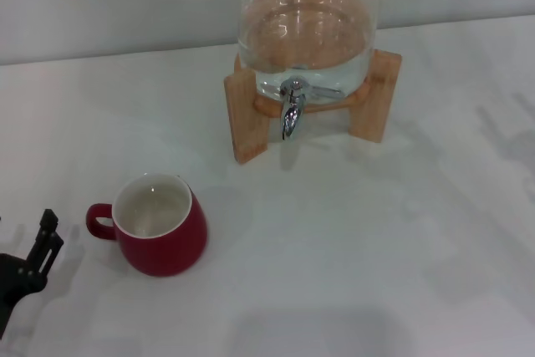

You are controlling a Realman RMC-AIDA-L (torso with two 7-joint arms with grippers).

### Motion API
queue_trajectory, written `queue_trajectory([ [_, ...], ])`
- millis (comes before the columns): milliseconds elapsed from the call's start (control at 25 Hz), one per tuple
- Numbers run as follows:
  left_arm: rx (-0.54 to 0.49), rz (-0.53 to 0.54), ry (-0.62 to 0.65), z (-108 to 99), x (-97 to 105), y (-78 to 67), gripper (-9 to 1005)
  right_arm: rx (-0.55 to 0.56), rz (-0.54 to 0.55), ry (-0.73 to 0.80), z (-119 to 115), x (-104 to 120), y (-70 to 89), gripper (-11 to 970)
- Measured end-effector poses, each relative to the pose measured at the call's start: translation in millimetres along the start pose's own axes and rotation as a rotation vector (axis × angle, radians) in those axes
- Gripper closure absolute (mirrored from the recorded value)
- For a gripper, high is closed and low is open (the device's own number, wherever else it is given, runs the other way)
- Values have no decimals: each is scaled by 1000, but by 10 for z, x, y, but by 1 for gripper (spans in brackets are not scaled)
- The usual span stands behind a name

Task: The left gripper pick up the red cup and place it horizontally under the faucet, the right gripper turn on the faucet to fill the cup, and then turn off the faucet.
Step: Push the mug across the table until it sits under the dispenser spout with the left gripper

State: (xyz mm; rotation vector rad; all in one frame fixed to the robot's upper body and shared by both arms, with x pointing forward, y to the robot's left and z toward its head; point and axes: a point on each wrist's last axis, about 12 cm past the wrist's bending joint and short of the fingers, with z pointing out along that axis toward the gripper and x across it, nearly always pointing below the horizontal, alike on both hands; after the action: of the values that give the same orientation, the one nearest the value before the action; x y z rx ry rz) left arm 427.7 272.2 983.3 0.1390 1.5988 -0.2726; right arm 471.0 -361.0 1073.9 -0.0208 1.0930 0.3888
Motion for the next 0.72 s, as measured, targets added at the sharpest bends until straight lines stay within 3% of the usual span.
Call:
queue_trajectory([
  [720, 44, 3, 34, -24, 49, -77, 194, -9, -2, -13, -9, -19, 8, 207],
])
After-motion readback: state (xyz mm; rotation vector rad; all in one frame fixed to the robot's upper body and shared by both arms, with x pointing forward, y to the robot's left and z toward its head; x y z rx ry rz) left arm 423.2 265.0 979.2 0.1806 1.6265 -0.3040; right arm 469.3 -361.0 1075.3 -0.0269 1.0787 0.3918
